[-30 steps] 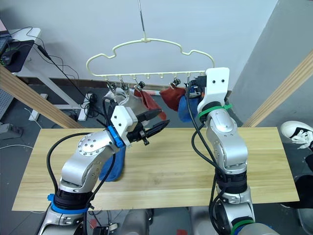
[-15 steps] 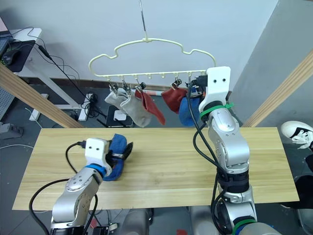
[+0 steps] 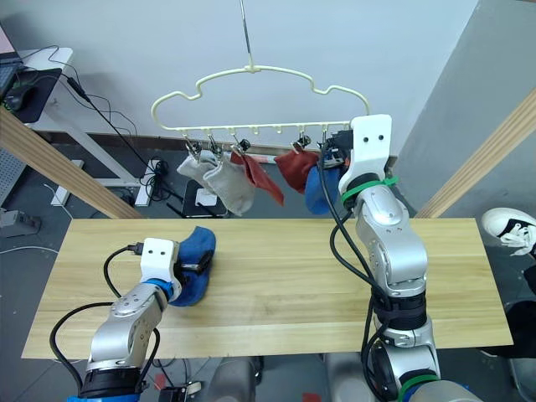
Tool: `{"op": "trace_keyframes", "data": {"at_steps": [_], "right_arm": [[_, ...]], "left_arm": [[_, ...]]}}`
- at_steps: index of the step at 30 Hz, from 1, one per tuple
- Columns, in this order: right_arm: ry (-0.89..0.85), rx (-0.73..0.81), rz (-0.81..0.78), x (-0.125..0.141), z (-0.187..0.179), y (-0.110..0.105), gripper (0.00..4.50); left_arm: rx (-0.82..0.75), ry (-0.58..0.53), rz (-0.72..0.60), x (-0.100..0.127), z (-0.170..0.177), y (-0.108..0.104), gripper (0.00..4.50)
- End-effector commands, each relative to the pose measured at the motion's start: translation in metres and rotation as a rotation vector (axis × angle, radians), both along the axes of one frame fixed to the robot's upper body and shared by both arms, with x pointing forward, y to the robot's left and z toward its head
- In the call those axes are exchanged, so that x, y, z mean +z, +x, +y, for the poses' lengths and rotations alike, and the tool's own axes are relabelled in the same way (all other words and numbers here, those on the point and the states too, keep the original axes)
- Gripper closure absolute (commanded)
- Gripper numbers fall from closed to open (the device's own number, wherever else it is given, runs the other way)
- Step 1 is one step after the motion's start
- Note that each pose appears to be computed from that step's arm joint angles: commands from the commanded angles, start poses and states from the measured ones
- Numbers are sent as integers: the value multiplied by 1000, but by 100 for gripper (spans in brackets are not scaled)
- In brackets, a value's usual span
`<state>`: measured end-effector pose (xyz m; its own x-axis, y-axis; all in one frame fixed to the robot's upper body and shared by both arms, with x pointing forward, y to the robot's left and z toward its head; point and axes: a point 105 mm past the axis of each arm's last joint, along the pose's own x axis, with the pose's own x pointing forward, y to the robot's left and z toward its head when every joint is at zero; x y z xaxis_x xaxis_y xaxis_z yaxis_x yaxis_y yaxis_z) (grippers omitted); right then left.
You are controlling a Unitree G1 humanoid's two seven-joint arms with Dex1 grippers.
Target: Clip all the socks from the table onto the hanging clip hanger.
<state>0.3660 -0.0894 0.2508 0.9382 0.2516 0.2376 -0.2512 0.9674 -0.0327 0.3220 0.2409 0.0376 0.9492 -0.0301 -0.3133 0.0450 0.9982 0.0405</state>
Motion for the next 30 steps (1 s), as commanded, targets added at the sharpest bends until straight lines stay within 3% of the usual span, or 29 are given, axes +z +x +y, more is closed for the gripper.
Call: {"op": "trace_keyframes", "data": {"at_steps": [1,10,14,18,20,24,27,30], "right_arm": [[10,17,-41,10,2,-6,445],[11,23,-38,9,3,-6,445],[11,24,-39,10,3,-6,445],[9,19,-40,10,2,-6,445],[9,13,-41,10,0,-5,445],[7,7,-43,11,-2,-5,445],[6,5,-45,12,-3,-5,445],[5,3,-48,14,-3,-6,445]], "left_arm": [[-1,14,74,-19,1,-8,61],[-15,18,68,-20,2,-14,318],[-128,65,44,-16,-9,-18,437],[-387,147,-48,1,-44,-17,450],[-598,161,-146,21,-81,-16,450],[-872,157,-290,49,-134,-18,450],[-960,157,-387,68,-167,-11,450],[-951,166,-479,85,-195,2,450]]}}
